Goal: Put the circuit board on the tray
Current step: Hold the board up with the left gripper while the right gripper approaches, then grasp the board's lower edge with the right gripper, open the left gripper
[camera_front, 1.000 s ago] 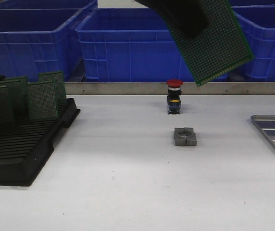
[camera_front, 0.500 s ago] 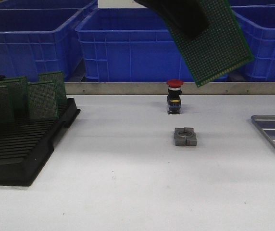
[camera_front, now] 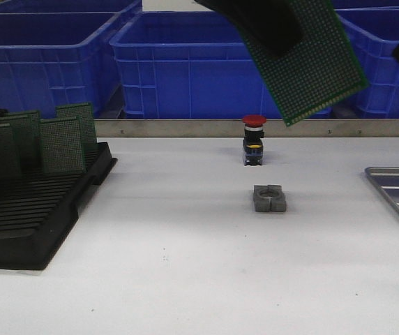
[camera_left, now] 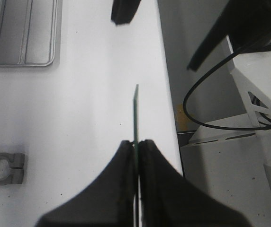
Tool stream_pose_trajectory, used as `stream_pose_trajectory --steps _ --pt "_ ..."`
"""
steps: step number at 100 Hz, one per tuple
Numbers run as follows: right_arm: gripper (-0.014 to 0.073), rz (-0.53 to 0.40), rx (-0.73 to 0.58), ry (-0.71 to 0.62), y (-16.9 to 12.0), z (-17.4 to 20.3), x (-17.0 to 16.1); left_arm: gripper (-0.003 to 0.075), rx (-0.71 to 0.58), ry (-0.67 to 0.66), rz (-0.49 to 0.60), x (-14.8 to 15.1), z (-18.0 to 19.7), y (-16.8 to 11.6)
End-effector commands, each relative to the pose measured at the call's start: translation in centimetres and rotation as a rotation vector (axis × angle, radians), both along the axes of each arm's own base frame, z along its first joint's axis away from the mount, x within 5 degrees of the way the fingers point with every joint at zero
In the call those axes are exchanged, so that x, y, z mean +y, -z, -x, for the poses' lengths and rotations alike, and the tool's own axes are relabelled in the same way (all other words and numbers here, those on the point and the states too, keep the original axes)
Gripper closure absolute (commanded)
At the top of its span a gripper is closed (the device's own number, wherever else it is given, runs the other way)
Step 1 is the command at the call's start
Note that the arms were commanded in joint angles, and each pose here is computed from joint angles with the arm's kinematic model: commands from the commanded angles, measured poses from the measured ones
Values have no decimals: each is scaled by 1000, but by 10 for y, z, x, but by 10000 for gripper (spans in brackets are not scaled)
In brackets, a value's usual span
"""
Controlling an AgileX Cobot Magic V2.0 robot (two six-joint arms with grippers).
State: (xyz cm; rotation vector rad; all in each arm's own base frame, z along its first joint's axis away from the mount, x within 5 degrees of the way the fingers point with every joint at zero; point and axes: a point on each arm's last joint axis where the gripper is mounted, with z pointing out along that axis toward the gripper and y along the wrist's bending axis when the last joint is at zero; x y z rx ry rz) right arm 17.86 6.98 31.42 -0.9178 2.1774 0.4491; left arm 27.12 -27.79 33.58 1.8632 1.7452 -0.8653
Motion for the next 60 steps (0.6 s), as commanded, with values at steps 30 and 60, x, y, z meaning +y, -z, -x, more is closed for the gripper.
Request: stream_pose_trajectory --steps 30,60 --pt "119 -67 -114 -64 -3 -26 13 738 7 29 76 1 15 -28" --pt "119 -131 -161 -123 -8 -27 19 738 7 29 76 1 15 -28"
